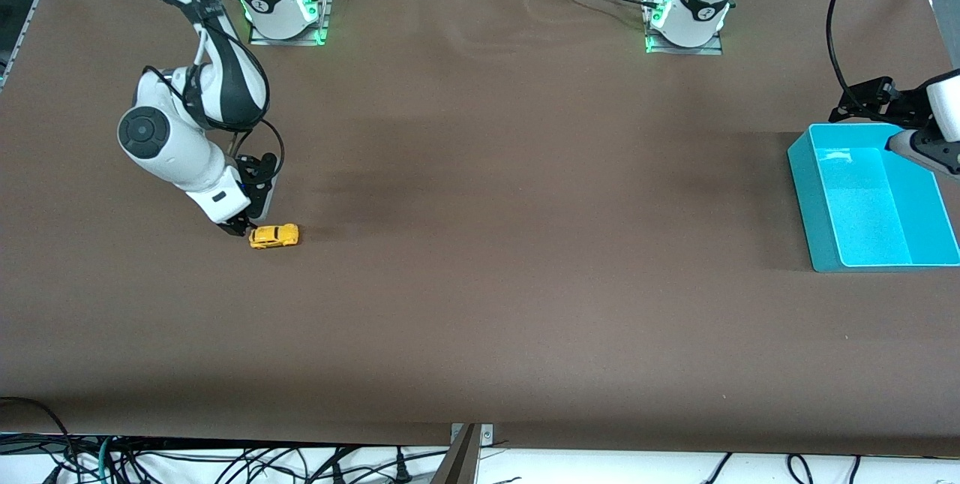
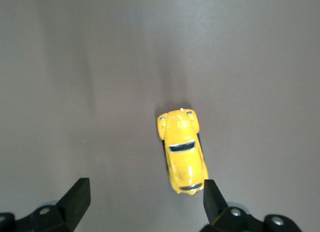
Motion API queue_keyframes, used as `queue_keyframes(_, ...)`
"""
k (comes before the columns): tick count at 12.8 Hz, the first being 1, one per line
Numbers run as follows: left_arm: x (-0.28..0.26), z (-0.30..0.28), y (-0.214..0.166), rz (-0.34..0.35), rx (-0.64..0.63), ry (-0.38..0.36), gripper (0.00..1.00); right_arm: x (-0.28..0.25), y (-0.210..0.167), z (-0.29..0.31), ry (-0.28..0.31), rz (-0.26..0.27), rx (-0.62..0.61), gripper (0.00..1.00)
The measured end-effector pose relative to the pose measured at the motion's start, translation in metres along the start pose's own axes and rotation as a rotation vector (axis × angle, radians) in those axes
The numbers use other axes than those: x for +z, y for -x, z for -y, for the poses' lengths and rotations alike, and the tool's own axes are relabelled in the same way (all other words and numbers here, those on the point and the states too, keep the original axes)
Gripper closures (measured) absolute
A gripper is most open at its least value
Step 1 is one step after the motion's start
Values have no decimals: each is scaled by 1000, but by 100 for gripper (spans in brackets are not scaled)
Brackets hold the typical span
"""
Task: Wind and store yellow beetle car
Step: 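Grasp the yellow car with the right gripper while the left gripper moves over the bin, then lift the yellow car with the right gripper and carry it toward the table middle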
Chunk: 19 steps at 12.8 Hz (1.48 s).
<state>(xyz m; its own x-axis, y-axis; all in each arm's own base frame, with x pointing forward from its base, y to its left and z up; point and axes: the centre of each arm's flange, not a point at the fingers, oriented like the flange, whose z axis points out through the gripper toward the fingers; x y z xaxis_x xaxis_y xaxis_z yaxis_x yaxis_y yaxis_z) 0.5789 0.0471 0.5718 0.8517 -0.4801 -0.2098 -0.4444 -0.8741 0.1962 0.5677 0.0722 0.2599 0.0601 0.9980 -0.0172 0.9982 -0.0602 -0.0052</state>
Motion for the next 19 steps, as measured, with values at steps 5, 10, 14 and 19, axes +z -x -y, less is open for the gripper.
queue_keyframes(5, 8, 6, -4, 14, 135, 10, 0, 41, 20, -11, 18, -22, -139, 0)
queue_keyframes(10, 12, 5, -8, 21, 215, 15, 0, 65, 18, -30, 14, -86, -184, 0)
queue_keyframes(14, 21, 4, -16, 34, 274, 25, 0, 70, 16, -30, 10, -89, -186, 31)
queue_keyframes(19, 33, 7, -24, 51, 361, 43, 0, 69, 6, -30, 11, -100, -197, 55)
